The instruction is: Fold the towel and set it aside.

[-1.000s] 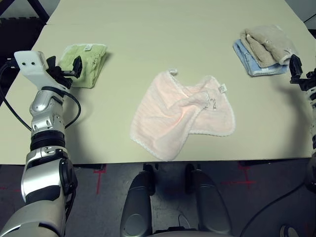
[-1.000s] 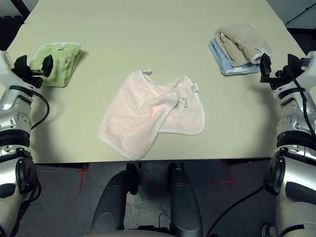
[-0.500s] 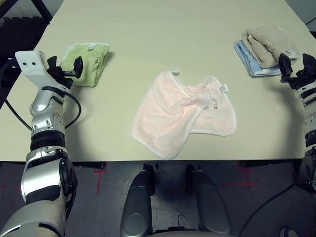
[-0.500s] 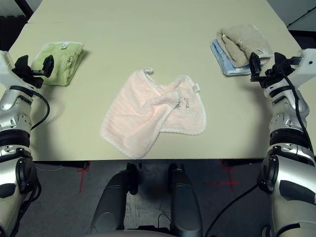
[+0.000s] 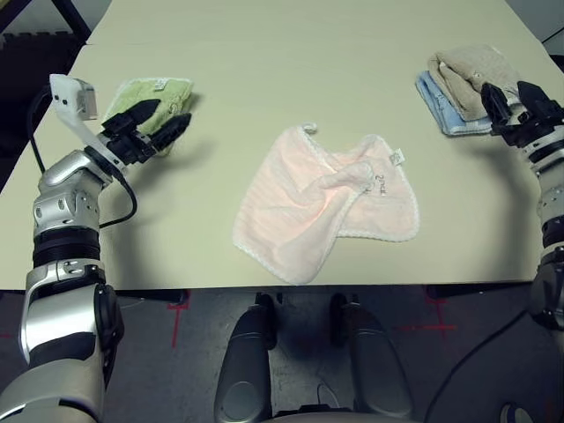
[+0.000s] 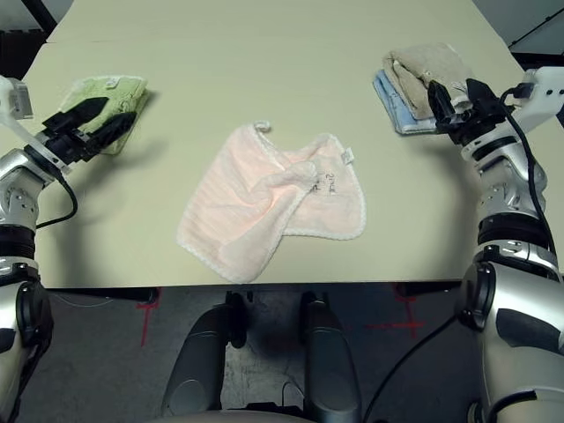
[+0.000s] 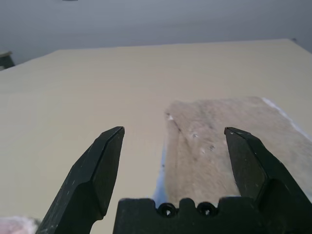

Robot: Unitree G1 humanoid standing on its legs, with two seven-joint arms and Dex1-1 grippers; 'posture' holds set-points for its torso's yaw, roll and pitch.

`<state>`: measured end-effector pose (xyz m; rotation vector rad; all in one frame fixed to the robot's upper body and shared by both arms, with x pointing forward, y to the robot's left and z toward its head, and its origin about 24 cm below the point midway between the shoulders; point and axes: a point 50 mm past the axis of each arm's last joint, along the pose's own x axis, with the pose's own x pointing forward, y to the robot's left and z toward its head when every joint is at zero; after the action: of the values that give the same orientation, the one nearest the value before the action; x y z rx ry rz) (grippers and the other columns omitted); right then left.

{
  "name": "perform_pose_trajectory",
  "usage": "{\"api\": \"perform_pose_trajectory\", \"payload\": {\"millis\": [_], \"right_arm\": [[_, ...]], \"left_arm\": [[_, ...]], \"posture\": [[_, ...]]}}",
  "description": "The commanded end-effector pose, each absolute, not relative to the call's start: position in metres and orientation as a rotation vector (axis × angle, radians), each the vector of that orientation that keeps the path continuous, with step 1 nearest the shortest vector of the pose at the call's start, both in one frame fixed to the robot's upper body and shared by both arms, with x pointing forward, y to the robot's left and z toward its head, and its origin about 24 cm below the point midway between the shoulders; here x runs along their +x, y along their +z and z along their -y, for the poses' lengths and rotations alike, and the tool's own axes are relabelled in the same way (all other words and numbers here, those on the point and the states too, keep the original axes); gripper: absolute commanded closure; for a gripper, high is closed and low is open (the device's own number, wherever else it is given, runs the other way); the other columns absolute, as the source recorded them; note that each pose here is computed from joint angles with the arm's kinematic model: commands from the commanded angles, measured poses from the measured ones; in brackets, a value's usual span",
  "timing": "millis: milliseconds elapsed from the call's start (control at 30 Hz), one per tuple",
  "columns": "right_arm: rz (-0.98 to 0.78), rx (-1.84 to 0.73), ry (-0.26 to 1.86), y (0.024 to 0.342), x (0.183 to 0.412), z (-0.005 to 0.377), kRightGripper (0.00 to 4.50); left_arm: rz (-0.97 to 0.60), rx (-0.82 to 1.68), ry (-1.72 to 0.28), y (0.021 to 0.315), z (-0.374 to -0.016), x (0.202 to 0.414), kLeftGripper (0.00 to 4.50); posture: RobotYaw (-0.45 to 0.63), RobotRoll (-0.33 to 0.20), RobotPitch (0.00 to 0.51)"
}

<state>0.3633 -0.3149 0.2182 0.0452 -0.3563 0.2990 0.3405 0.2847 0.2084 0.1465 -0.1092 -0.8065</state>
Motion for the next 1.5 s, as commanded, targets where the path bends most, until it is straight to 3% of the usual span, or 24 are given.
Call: {"api": "perform_pose_trajectory", "payload": {"millis": [33,300,500,800,1133,1233,1500], "right_arm": [[0.246,0.023,0.41,0.214,0.366,0.309,0.04],[-0.076,-0.107,0.724,0.207,0.375,0.28,0.04],[-0.24,-0.291,0.803,0.211,0.384,0.259,0.04],[-0.329,-0.516,0.805,0.209,0.394,0.237,0.04],[-0.389,-0.586,0.726,0.197,0.4,0.231,0.04],[-0.457,-0.584,0.76,0.189,0.396,0.234,0.62],[-0.484,-0.529,0.849,0.192,0.39,0.239,3.67]], "left_arm": [[0.043,0.285,-0.894,0.206,-0.281,0.338,0.0],[0.044,0.402,-0.978,0.202,-0.268,0.336,0.0],[0.053,0.401,-0.986,0.201,-0.266,0.334,0.0],[0.056,0.376,-0.998,0.197,-0.263,0.328,0.0],[0.055,0.375,-0.999,0.2,-0.26,0.323,0.0],[0.052,0.377,-1.002,0.2,-0.259,0.324,0.0],[-0.022,0.37,-1.019,0.192,-0.26,0.325,0.0]], "posture": [[0.06,0.0,0.255],[0.1,0.0,0.244],[0.13,0.0,0.242],[0.18,0.0,0.252],[0.21,0.0,0.266],[0.21,0.0,0.268],[0.17,0.0,0.258]]}}
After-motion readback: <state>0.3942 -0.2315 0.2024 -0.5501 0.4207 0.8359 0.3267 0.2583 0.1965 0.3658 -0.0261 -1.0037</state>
